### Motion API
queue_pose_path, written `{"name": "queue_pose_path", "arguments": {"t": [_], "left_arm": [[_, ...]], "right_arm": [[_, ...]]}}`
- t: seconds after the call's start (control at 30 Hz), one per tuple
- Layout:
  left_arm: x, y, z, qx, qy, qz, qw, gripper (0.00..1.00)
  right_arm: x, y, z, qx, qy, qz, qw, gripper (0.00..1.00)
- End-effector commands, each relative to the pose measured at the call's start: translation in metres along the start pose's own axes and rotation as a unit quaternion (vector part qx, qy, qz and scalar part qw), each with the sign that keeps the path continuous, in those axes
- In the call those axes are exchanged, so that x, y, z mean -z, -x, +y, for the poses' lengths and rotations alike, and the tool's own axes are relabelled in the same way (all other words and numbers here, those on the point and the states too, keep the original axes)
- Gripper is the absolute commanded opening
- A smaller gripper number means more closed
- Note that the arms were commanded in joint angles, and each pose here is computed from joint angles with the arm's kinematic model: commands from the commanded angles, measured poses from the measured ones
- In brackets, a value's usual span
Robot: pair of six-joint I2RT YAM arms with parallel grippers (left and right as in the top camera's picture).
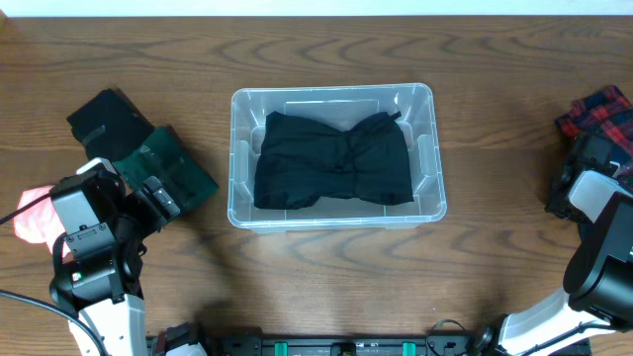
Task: Pack container
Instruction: 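Return the right gripper and grasp the navy garment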
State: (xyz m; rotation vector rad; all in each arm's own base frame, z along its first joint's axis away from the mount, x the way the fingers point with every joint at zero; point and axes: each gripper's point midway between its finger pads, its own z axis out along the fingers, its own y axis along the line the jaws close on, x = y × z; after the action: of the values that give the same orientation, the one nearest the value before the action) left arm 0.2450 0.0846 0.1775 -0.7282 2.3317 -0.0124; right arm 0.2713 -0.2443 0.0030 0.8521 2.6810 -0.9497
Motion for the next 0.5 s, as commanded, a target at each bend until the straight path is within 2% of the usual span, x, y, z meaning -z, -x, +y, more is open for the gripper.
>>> {"name": "queue_pose_path", "arguments": {"t": [0.0,0.1,0.23,0.33,0.47], "left_arm": [[0.005,0.009,0.001,0.008,0.004,-0.012,1.000,0.98],[0.005,0.009,0.001,0.008,0.004,-0.012,1.000,0.98],[0.005,0.009,0.001,0.008,0.004,-0.012,1.000,0.98],[0.005,0.009,0.001,0.008,0.004,-0.012,1.000,0.98],[0.005,0.009,0.001,0.008,0.004,-0.012,1.000,0.98]], "right_arm": [[-0.004,-0.011,0.011,0.008,0.027,0.017,0.999,0.01],[0.010,0.001,0.012,0.006,0.032,-0.005,0.999,0.01],[0.050,0.035,0.013,0.010,0.047,-0.073,0.996,0.01],[0.093,0.063,0.017,0.031,0.071,-0.139,0.987,0.01],[0.169,0.094,0.029,0.080,0.113,-0.242,0.960,0.01]]}}
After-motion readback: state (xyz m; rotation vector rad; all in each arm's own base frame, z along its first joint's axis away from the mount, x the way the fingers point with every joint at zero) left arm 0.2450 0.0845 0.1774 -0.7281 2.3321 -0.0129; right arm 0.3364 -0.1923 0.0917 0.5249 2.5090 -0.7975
